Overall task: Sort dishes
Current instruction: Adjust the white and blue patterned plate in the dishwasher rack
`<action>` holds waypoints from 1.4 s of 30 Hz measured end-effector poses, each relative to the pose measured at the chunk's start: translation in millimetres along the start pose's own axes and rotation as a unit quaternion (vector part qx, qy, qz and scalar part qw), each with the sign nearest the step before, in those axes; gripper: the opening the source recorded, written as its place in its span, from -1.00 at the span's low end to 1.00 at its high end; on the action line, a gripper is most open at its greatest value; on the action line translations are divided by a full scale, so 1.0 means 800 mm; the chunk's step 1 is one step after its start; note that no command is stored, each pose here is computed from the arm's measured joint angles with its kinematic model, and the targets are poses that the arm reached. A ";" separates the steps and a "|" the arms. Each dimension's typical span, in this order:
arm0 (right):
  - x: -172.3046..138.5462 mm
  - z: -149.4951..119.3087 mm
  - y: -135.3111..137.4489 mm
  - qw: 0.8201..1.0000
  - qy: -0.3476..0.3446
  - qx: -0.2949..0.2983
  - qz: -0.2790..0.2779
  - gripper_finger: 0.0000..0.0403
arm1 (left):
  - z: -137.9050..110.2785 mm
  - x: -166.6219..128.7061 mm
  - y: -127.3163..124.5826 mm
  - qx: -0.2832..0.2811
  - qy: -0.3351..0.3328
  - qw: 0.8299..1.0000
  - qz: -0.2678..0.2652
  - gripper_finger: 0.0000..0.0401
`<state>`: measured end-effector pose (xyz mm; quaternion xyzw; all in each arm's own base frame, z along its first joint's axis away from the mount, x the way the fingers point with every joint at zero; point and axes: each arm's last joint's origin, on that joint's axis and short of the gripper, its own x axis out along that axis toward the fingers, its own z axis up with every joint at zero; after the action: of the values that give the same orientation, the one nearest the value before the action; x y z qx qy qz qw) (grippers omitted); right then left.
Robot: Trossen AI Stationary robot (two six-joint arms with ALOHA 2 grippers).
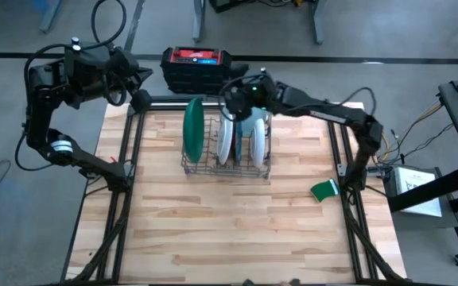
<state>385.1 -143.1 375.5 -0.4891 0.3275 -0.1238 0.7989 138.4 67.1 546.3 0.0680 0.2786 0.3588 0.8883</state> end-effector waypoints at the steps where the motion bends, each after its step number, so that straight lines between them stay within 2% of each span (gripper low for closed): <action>1: -0.014 0.000 -0.002 0.999 -0.015 0.021 0.022 -0.21 | 0.000 0.001 -0.001 0.001 0.002 1.000 0.000 -0.99; 4: -0.046 0.003 0.001 0.988 -0.068 0.087 0.107 -0.37 | -0.001 0.006 -0.003 0.004 0.007 1.000 -0.001 -0.99; 6: -0.056 0.012 0.015 0.978 -0.077 0.107 0.161 -0.53 | -0.001 0.009 -0.004 0.013 0.008 1.000 -0.002 -0.99; 9: -0.059 0.037 0.050 0.969 -0.061 0.094 0.219 -0.84 | 0.003 0.013 -0.006 0.025 -0.007 1.000 0.001 -0.99; 11: -0.063 0.053 0.068 0.968 -0.047 0.078 0.235 -0.96 | 0.007 0.014 -0.005 0.027 -0.019 0.999 0.003 -0.99; 17: -0.078 0.096 0.098 0.976 -0.001 0.099 0.192 -0.99 | 0.006 0.021 -0.009 0.045 -0.015 0.999 0.002 -0.99; 21: -0.081 0.115 0.116 0.965 0.007 0.173 0.197 -1.00 | 0.002 0.029 -0.013 0.057 0.006 0.998 -0.002 -0.99; 25: -0.074 0.134 0.136 0.951 0.068 0.280 0.109 -1.00 | -0.001 0.036 -0.017 0.063 0.018 0.998 -0.004 -0.99; 27: -0.070 0.142 0.150 0.929 0.089 0.348 0.088 -1.00 | -0.002 0.039 -0.018 0.067 0.020 0.998 -0.005 -0.99; 30: -0.067 0.153 0.169 0.883 0.101 0.450 0.087 -1.00 | 0.001 0.042 -0.019 0.064 0.008 0.998 -0.003 -0.99; 33: -0.061 0.162 0.187 0.838 0.115 0.527 0.088 -1.00 | 0.003 0.046 -0.021 0.059 0.003 0.998 -0.002 -0.99; 37: -0.050 0.163 0.206 0.791 0.144 0.588 0.085 -1.00 | 0.001 0.050 -0.023 0.044 0.008 0.999 -0.003 -0.99; 42: -0.047 0.162 0.215 0.742 0.169 0.644 0.076 -1.00 | 0.005 0.053 -0.024 0.039 -0.005 0.999 0.000 -0.99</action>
<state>418.9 51.5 281.6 0.1976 0.3355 -0.3254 0.8617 177.0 82.1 524.3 0.1045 0.2876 0.3472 0.8865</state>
